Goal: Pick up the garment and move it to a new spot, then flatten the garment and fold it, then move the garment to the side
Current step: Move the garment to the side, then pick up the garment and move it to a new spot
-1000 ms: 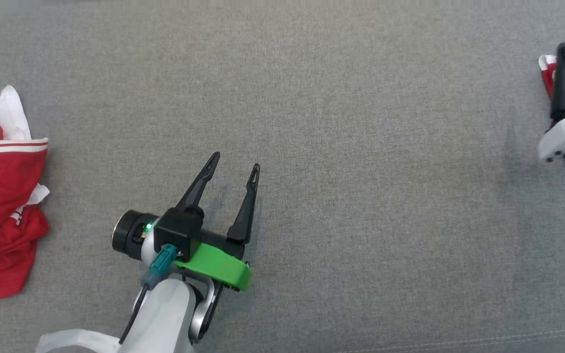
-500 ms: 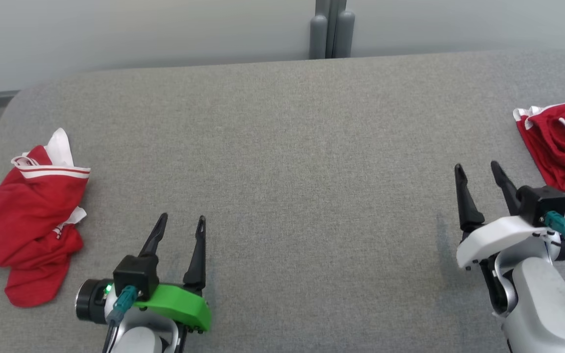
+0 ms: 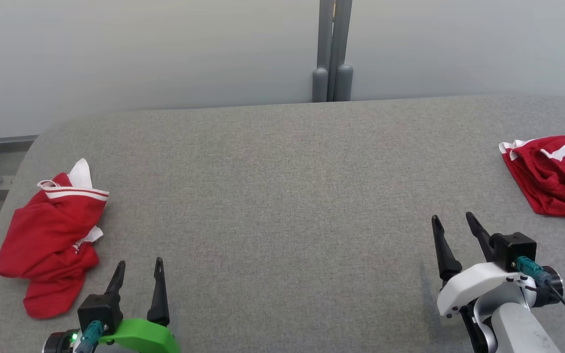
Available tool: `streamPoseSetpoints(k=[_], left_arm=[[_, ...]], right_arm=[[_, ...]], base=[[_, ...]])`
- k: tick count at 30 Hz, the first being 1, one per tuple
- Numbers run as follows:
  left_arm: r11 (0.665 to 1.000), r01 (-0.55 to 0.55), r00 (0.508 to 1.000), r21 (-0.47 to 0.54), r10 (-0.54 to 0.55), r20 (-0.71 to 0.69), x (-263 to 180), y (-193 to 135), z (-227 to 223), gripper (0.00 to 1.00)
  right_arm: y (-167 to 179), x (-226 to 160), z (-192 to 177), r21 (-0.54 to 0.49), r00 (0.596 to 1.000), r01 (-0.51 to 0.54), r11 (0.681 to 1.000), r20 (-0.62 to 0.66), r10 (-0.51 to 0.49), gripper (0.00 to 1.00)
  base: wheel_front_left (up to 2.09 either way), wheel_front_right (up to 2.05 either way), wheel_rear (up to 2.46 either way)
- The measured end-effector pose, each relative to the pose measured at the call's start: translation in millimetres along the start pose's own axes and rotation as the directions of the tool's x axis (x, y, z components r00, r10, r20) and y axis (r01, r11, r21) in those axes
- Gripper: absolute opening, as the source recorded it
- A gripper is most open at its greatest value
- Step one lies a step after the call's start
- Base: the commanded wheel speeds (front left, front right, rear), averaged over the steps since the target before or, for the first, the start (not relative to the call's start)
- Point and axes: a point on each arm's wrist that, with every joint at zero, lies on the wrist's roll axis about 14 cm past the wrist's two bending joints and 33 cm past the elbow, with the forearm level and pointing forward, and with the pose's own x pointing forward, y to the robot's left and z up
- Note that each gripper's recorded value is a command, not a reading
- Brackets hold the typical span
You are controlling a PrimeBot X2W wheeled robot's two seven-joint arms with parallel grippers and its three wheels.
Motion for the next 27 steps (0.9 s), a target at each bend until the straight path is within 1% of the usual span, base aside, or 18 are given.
streamPoseSetpoints(k=[6, 11, 19, 27], left_arm=[[1.0, -0.029, 1.0, -0.003, 0.029, -0.009, -5.5, 9.2, -3.5, 1.0], [0.999, -0.048, 0.999, 0.003, 0.048, -0.021, -9.1, 14.6, -7.5, 1.0], [0.999, -0.048, 0.998, 0.009, 0.048, -0.037, -8.8, 13.5, -12.6, 1.0], [0.999, -0.053, 0.998, 0.006, 0.054, -0.043, -8.7, 13.9, -14.4, 1.0]], right_arm=[[4.2, -6.4, 2.4, -0.009, 1.0, -0.005, 1.0, 0.011, 0.005, 1.0], [1.8, -11.6, 1.6, 0.002, 1.0, 0.01, 1.0, 0.014, -0.011, 1.0], [-2.3, -13.1, 7.8, 0.004, 0.999, 0.025, 1.0, 0.035, -0.025, 1.0], [0.9, -11.9, 5.8, -0.004, 0.999, 0.015, 1.0, 0.029, -0.014, 1.0]], base=[[0.0, 0.0, 0.0], [0.0, 0.0, 0.0], [0.0, 0.0, 0.0], [0.0, 0.0, 0.0]])
